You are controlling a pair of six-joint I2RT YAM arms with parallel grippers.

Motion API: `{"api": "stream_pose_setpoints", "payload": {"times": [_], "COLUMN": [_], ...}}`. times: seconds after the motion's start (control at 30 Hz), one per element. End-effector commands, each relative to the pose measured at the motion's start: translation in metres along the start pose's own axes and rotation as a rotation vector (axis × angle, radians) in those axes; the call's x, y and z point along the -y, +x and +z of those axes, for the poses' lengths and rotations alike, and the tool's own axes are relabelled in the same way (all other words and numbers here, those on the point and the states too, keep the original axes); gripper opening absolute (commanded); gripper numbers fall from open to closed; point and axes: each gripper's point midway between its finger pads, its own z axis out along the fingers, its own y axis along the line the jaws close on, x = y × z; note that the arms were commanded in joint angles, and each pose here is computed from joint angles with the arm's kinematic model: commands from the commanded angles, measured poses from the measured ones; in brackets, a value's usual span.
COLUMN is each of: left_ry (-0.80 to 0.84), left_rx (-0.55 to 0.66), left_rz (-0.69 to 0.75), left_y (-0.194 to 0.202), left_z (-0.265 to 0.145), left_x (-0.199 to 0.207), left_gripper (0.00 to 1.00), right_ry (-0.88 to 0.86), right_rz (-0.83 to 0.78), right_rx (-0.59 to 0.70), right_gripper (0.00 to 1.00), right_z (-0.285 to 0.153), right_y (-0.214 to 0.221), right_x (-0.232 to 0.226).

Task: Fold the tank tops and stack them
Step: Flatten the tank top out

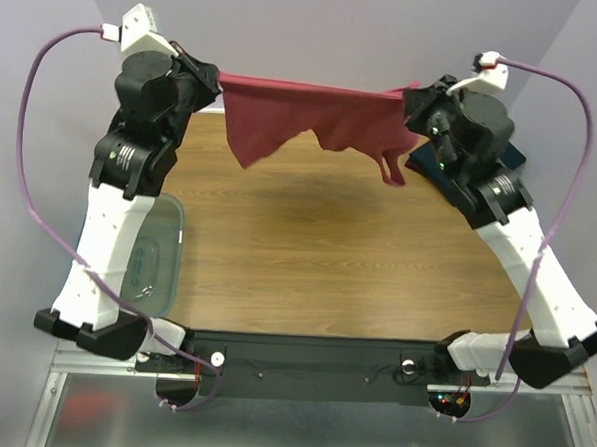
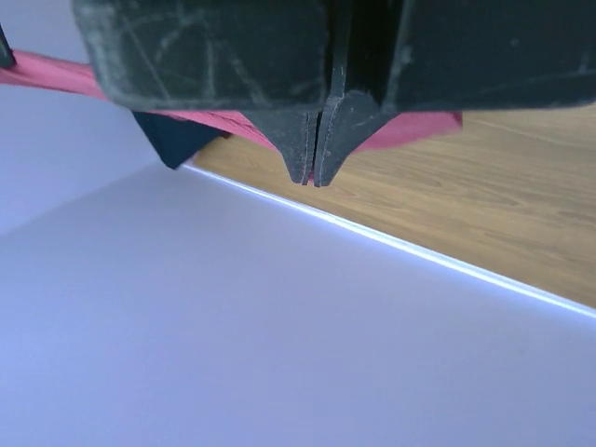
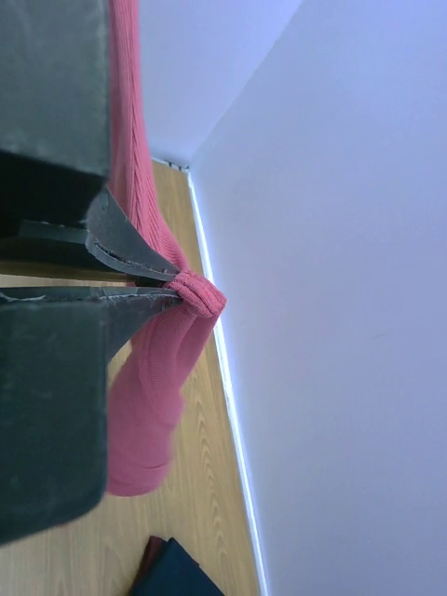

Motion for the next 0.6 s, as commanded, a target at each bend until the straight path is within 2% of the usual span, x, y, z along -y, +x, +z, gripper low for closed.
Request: {"api": "stream_pose_setpoints", "payload": {"times": [0.0,0.17,0.3,0.4,0.43,0.47,0.5,0.53,0.57], "left_ry": [0.102,0.220,0.233,0.152,0.096,0.009,0.001,-0.051,-0.083], "left_rx": [-0.002,-0.086,-0.204,-0.213,-0.246,-0.275,-0.260,-0.303,-0.321], "left_rz": [0.008,-0.015,-0.066,-0.116,-0.110,-0.119,-0.149,-0.144,-0.150], "left_y": [0.000,0.039,0.092,0.117,0.143,0.170,0.166,0.197,0.211], "left_z": [-0.023,-0.041,-0.033,-0.023,-0.016,-0.011,-0.008,-0.005,-0.002], "left_x": [0.016,0.055,0.054,0.032,0.013,-0.015,-0.016,-0.041,-0.056], "left_gripper": [0.00,0.00,0.00,0.00,0.00,0.00,0.00,0.00,0.00], "right_ry": [0.043,0.084,0.060,-0.036,-0.062,-0.077,-0.084,-0.101,-0.101], "right_rz": [-0.003,-0.026,-0.100,-0.153,-0.187,-0.191,-0.199,-0.198,-0.196], "right_rx": [0.133,0.192,0.121,0.012,-0.099,-0.149,-0.210,-0.310,-0.367], "right_gripper": [0.00,0.00,0.00,0.00,0.00,0.00,0.00,0.00,0.01], "right_z": [-0.039,-0.055,-0.015,0.026,0.059,0.072,0.086,0.105,0.114], "right_y": [-0.054,-0.076,-0.050,-0.009,0.044,0.068,0.098,0.148,0.177], "right_x": [0.016,0.027,0.012,-0.012,-0.016,-0.017,-0.016,-0.014,-0.009]}}
